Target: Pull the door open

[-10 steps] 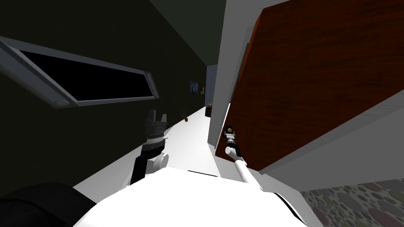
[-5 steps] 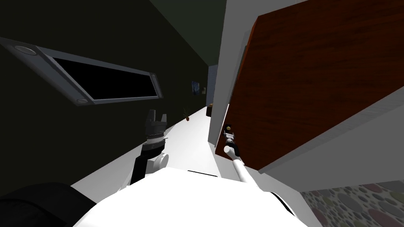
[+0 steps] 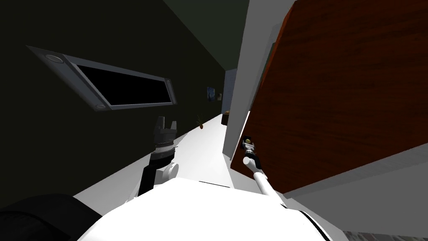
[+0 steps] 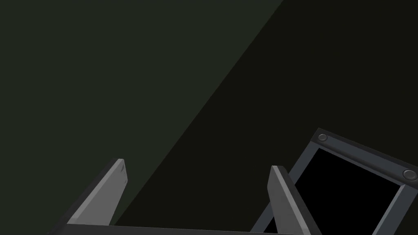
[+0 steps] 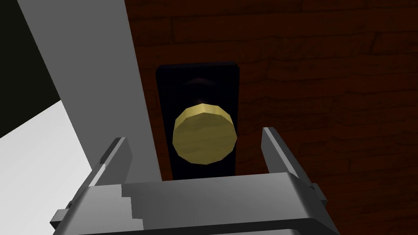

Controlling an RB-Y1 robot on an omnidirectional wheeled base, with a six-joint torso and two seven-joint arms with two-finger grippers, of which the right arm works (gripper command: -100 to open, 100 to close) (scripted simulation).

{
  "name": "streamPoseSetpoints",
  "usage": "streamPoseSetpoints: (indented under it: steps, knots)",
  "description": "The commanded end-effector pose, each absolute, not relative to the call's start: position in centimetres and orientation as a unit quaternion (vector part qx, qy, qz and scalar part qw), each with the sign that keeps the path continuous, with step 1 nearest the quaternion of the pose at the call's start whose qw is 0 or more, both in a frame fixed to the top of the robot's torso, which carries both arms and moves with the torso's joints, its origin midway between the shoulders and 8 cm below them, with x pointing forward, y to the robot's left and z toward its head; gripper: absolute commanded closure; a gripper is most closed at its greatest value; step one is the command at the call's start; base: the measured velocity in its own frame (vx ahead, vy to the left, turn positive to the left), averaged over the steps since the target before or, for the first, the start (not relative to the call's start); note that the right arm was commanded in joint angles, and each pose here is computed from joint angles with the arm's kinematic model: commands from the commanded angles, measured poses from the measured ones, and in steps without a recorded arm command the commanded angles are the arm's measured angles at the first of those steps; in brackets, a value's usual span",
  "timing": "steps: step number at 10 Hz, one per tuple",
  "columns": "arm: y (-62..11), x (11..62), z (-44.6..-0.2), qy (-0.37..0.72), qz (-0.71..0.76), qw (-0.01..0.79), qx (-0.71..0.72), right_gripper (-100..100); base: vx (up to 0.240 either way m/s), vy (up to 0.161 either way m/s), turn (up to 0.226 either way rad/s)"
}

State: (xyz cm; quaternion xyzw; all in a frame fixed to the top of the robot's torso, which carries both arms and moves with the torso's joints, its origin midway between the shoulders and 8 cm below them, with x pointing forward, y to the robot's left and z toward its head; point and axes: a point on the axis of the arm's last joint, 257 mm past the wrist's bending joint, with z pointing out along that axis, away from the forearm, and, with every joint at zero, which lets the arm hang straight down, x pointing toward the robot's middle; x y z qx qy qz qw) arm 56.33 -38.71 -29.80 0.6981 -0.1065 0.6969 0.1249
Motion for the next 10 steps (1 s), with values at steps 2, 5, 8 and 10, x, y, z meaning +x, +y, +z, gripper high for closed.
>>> streamPoseSetpoints:
  steps: [2,5,8,10]
  knots:
    - [-42.1,55.6,-29.7,-0.119,0.696,0.136,0.695,-100,0.151,0.004,0.125]
    - [-41.2,55.9,-29.9,-0.115,0.695,0.134,0.697,100,0.012,-0.006,-0.008]
    - [-41.2,55.9,-29.9,-0.115,0.695,0.134,0.697,100,-0.011,-0.001,0.007]
    - [-41.4,55.7,-30.1,-0.112,0.695,0.130,0.698,100,-0.055,-0.016,0.057]
